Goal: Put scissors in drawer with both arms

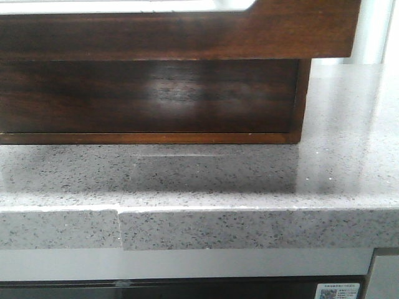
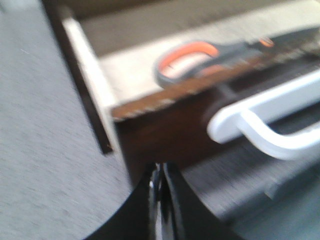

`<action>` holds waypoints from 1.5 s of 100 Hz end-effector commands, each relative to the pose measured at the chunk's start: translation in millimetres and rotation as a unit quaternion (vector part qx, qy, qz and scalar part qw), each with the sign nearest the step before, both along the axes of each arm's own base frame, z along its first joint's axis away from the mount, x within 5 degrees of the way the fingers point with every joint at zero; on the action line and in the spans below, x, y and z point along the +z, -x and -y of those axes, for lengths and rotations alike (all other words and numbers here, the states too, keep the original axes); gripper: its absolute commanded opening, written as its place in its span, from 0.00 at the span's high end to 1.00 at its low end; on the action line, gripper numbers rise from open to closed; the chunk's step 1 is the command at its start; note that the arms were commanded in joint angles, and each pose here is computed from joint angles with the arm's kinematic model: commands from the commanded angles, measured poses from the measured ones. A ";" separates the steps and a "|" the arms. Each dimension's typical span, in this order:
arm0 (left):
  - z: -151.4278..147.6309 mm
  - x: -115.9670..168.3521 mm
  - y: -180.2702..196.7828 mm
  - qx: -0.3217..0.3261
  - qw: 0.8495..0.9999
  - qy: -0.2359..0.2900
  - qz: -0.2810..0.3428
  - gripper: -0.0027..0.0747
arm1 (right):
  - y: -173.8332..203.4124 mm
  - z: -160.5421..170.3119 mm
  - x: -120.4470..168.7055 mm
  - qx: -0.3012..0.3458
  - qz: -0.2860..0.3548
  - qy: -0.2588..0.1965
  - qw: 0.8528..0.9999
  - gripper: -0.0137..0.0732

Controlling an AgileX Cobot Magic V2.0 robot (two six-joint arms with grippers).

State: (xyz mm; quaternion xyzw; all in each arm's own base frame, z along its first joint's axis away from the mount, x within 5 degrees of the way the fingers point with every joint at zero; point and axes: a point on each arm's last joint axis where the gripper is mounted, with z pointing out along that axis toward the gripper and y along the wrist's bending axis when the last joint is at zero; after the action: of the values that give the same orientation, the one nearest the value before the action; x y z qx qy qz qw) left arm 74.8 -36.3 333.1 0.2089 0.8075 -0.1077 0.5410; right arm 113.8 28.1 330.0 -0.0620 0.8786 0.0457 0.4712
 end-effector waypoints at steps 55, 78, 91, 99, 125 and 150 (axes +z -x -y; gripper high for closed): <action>-35.5 -128.5 20.2 0.216 0.944 0.101 0.228 0.99 | -2.3 0.5 13.1 0.003 0.046 -0.001 0.999 0.92; -35.7 -124.8 20.7 0.215 0.939 0.104 0.247 0.99 | -2.3 0.4 13.3 0.003 0.047 -0.001 0.999 0.92; -35.7 -124.8 20.7 0.215 0.939 0.104 0.247 0.99 | -2.3 0.4 13.3 0.003 0.047 -0.001 0.999 0.92; -35.7 -124.8 20.7 0.215 0.939 0.104 0.247 0.99 | -2.3 0.4 13.3 0.003 0.047 -0.001 0.999 0.92; -35.7 -124.8 20.7 0.215 0.939 0.104 0.247 0.99 | -2.3 0.4 13.3 0.003 0.047 -0.001 0.999 0.92; -35.7 -124.8 20.7 0.215 0.939 0.104 0.247 0.99 | -2.3 0.4 13.3 0.003 0.047 -0.001 0.999 0.92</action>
State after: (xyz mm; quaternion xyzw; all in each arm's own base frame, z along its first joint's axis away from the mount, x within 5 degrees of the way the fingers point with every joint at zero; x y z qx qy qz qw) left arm 55.8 -0.9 211.3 -0.0010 0.6878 -0.0127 0.7257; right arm 113.9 28.1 330.2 -0.0613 0.8782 0.0465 0.4721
